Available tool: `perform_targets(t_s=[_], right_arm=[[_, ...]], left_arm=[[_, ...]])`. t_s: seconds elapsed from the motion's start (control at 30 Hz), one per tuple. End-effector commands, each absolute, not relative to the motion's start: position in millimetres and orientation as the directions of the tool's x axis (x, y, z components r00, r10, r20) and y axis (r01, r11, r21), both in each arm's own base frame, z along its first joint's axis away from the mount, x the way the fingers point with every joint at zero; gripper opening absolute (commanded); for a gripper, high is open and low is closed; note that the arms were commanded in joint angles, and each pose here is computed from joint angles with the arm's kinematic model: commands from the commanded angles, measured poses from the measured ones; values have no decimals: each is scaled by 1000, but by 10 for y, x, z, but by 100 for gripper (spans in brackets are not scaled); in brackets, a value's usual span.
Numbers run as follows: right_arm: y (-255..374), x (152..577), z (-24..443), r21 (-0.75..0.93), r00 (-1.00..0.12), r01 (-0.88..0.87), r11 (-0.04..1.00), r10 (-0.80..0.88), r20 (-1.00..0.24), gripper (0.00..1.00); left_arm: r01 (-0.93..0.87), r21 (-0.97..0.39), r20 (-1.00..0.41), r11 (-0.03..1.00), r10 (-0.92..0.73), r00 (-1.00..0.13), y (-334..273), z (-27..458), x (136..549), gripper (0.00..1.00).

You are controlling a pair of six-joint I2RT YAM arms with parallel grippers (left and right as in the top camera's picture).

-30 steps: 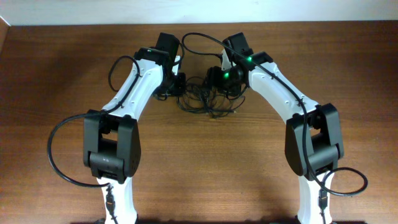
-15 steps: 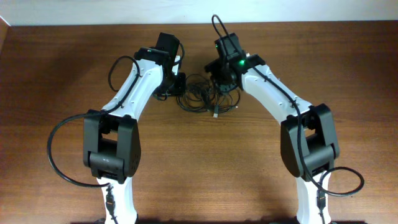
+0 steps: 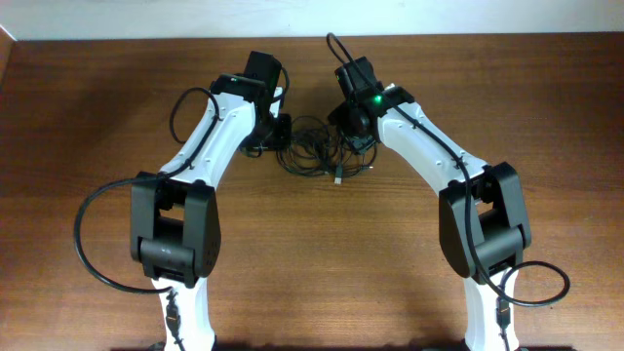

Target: Untangle cables

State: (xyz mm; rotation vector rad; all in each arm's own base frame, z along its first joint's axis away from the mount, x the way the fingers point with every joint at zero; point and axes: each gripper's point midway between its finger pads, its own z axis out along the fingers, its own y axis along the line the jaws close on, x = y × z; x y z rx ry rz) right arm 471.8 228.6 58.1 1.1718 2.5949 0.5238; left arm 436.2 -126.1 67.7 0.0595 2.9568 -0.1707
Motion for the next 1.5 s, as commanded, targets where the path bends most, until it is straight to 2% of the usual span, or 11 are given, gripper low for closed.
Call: perform_targets(t_s=[0.0, 0.13, 0.2, 0.53, 0.8, 0.9, 1.0, 1.03, 1.2, 1.37, 1.47], right_arm=[[2485, 4532, 503, 409, -767, 580, 705, 641, -18, 52], [2580, 4372, 467, 375, -778, 583, 720, 628, 4, 41], [2629, 4346, 468, 375, -745, 626, 683, 667, 29, 39], [2532, 4365, 120, 296, -615, 753, 588, 789, -3, 38], [2370, 4523, 90, 309, -577, 769, 560, 815, -42, 34], [2376, 4577, 108, 328, -573, 763, 557, 818, -55, 26], [2395, 4586, 114, 335, -575, 760, 556, 817, -51, 8], [2413, 4577, 114, 337, -579, 760, 556, 814, -40, 4], [2505, 4544, 284, 389, -648, 722, 572, 756, 90, 4], [2429, 4677, 1067, 524, -858, 364, 770, 496, -132, 4], [2521, 4622, 1382, 588, -881, 291, 755, 451, -142, 4]], left_arm=[[41, -94, -170, 995, 25, -985, -1203, 615, 4361, 36], [41, -94, -170, 995, 25, -985, -1203, 615, 4361, 36], [41, -94, -170, 995, 25, -985, -1203, 615, 4361, 36], [41, -94, -170, 995, 25, -985, -1203, 615, 4361, 35], [41, -94, -170, 995, 25, -985, -1203, 615, 4361, 35], [41, -94, -170, 995, 25, -985, -1204, 615, 4362, 35], [41, -94, -170, 995, 25, -985, -1203, 615, 4361, 35], [41, -94, -170, 995, 25, -985, -1203, 615, 4361, 35], [41, -94, -170, 995, 25, -985, -1203, 615, 4361, 35], [42, -95, -170, 995, 25, -985, -1206, 616, 4363, 35], [43, -101, -168, 994, 25, -985, -1217, 616, 4359, 36]])
